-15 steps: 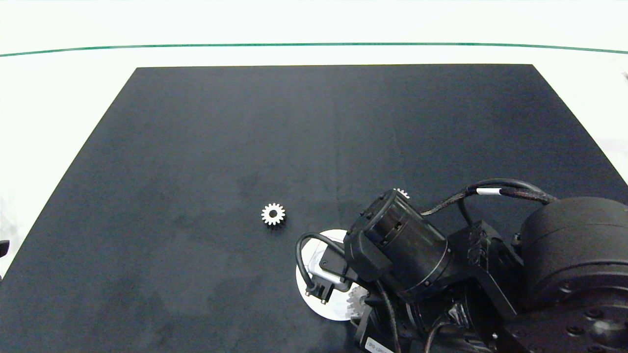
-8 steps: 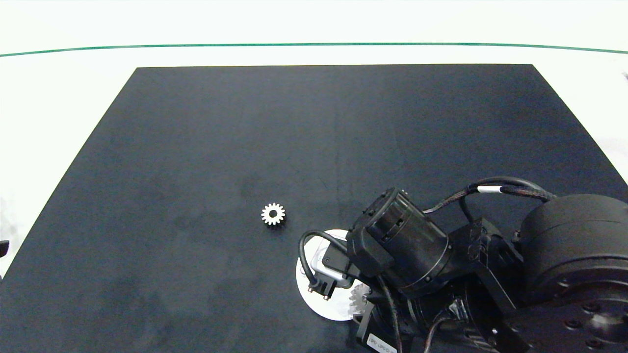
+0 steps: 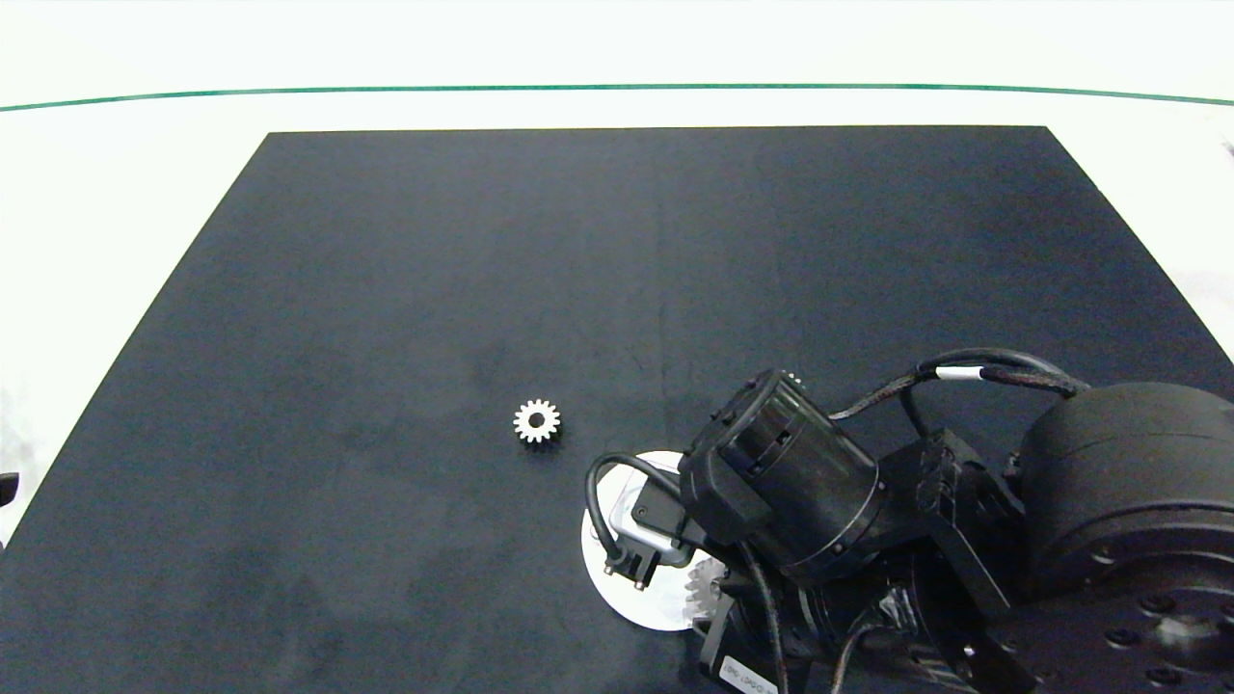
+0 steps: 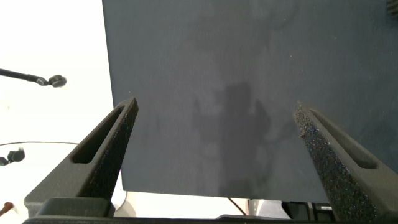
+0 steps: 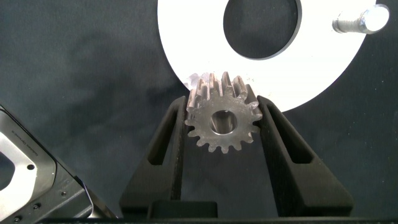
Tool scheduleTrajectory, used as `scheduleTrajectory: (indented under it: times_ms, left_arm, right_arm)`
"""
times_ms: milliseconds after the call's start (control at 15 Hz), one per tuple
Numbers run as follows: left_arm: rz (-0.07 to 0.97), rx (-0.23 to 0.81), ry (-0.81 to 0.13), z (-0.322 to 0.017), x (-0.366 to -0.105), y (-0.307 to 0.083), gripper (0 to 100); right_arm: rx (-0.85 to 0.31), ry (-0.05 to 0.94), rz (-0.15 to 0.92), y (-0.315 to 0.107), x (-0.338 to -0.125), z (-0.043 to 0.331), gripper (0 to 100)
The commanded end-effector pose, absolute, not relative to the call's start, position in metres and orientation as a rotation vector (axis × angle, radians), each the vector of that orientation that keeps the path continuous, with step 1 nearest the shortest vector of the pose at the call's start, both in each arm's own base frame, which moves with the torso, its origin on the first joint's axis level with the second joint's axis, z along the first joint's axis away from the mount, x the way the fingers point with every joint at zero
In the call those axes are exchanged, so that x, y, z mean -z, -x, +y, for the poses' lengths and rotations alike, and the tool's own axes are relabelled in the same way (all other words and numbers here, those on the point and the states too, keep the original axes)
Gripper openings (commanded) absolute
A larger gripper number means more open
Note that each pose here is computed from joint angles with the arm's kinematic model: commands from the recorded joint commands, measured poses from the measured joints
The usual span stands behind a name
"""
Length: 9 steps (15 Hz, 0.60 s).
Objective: Install three planetary gears onto the carrier pins
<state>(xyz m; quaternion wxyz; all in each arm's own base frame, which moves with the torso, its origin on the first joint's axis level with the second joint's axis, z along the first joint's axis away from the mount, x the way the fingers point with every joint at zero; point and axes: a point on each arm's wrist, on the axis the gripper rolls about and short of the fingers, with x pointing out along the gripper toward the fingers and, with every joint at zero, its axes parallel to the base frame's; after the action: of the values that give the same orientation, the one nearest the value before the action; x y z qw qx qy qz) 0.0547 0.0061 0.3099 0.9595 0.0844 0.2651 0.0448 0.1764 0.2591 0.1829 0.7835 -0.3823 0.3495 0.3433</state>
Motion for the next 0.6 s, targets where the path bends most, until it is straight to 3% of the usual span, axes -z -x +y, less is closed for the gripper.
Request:
scheduleTrajectory:
  times_ms: [67, 600]
  left_arm:
    - [0.540, -0.091, -0.172, 0.0061, -0.3098, -0.0539, 100]
    - [0.535, -0.092, -0.172, 0.0059, -0.3098, -0.0521, 100]
  right_arm:
    - [-0.741, 0.835, 0.761, -0.1763, -0.1806, 0.2599, 25]
    - [-0.744, 0.837, 0.761, -0.1755, -0.1805, 0.2604, 25]
